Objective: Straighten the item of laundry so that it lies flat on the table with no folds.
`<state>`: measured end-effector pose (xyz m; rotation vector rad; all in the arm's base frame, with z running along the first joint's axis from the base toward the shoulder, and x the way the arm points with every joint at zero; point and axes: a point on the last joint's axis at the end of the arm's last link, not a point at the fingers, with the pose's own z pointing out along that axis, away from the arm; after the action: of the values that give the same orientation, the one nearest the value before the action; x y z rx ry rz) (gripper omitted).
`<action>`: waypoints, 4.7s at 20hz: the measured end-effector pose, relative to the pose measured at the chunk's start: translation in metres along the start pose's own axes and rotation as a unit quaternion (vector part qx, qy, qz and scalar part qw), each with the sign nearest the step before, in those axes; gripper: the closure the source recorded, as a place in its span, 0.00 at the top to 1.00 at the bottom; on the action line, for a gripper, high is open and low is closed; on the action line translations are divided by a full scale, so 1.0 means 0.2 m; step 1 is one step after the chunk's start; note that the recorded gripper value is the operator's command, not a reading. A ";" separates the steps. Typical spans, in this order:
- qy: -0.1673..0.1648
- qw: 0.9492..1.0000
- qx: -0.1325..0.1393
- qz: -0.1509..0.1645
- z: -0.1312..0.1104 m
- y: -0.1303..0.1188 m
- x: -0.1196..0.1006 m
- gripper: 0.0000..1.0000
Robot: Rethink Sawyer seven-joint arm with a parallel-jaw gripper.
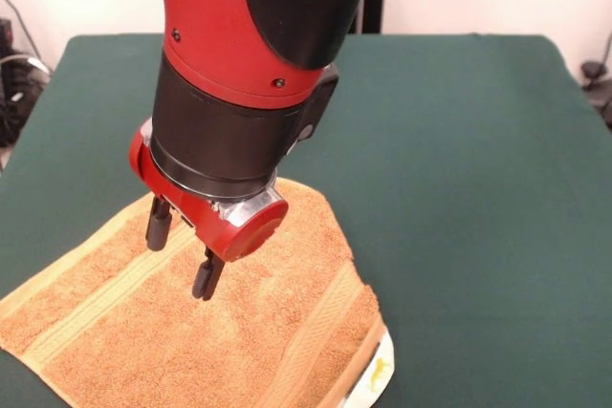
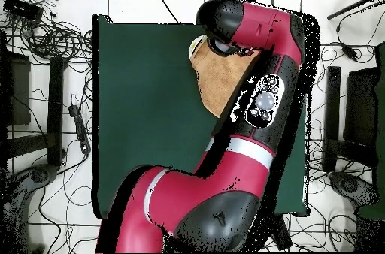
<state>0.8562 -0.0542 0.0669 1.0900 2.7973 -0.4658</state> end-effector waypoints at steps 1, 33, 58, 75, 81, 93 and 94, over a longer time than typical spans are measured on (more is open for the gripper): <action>0.001 1.000 0.000 0.001 0.01 0.00 0.00 1.00; 0.067 0.997 0.021 0.022 -0.10 -0.10 0.35 1.00; 0.030 0.999 0.013 0.019 0.16 -0.10 0.33 1.00; 0.042 0.999 0.022 0.021 0.48 -0.17 0.26 1.00; 0.055 0.998 0.024 0.018 0.58 -0.17 0.26 1.00; 0.071 0.997 0.015 0.019 0.56 -0.13 0.25 1.00; 0.073 0.997 0.013 0.020 0.56 -0.14 0.25 1.00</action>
<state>0.7992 -0.0766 -0.0437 1.2312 2.8937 -0.4356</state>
